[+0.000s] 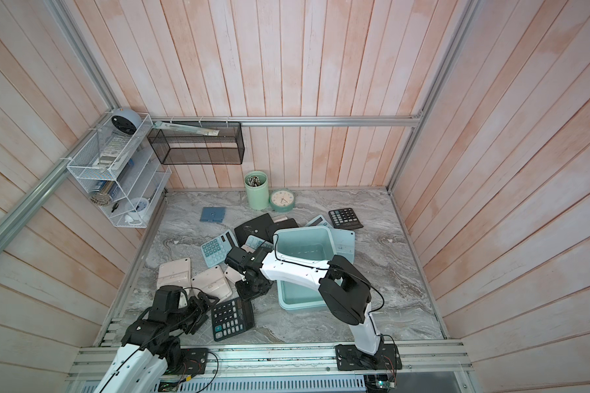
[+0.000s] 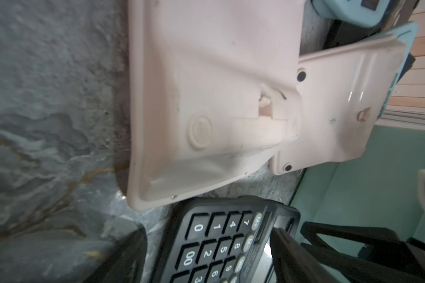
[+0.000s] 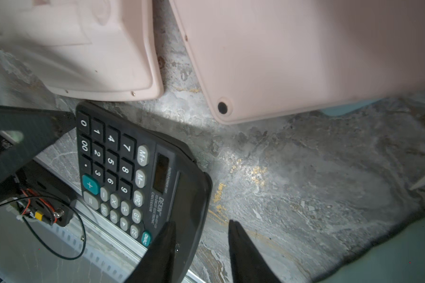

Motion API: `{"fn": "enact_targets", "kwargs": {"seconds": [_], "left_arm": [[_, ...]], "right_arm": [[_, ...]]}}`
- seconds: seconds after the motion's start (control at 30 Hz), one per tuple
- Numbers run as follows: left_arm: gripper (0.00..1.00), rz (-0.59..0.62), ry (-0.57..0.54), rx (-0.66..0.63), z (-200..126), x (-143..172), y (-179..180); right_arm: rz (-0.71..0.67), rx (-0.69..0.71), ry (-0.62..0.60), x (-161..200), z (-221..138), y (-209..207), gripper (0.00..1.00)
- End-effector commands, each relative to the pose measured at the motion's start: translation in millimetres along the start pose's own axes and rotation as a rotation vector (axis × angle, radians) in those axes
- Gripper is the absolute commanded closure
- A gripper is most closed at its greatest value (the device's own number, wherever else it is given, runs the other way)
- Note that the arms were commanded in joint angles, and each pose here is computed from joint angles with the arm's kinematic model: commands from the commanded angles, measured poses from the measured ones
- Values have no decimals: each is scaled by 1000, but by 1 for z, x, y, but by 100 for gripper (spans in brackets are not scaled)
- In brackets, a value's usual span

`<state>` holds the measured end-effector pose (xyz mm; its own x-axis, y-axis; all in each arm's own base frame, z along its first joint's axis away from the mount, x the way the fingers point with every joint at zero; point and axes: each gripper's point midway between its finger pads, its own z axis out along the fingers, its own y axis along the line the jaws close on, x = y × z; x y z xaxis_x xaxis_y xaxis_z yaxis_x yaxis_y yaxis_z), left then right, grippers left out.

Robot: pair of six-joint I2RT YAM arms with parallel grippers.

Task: Put the calculator in the storage box
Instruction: Pick up the calculator from the center of the board.

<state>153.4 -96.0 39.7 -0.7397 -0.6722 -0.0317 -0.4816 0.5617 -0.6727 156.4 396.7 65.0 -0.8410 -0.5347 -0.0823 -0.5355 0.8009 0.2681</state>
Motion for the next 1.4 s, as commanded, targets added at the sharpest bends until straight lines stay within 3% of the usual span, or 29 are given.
{"fn": "enact_targets", "kwargs": {"seconds": [0.0,0.27,0.47,0.67,1.07,1.2,1.37], "left_arm": [[20,-10,45,35,8,8,0],[21,-38,75,52,16,14,4],[21,-45,86,49,20,16,6],[21,-45,84,39,22,16,10],[21,-4,53,75,18,9,-3],[21,11,35,96,14,4,-13],[19,90,-44,54,-7,-9,-24]], "right_arm": [[19,-11,50,10,8,3,57],[39,-140,57,11,20,21,57],[62,-184,55,13,28,25,69],[70,-227,7,6,20,28,71],[116,-437,-119,-14,-11,43,88],[121,-431,-122,-14,-14,39,99],[137,-397,-144,-12,-31,25,100]]}}
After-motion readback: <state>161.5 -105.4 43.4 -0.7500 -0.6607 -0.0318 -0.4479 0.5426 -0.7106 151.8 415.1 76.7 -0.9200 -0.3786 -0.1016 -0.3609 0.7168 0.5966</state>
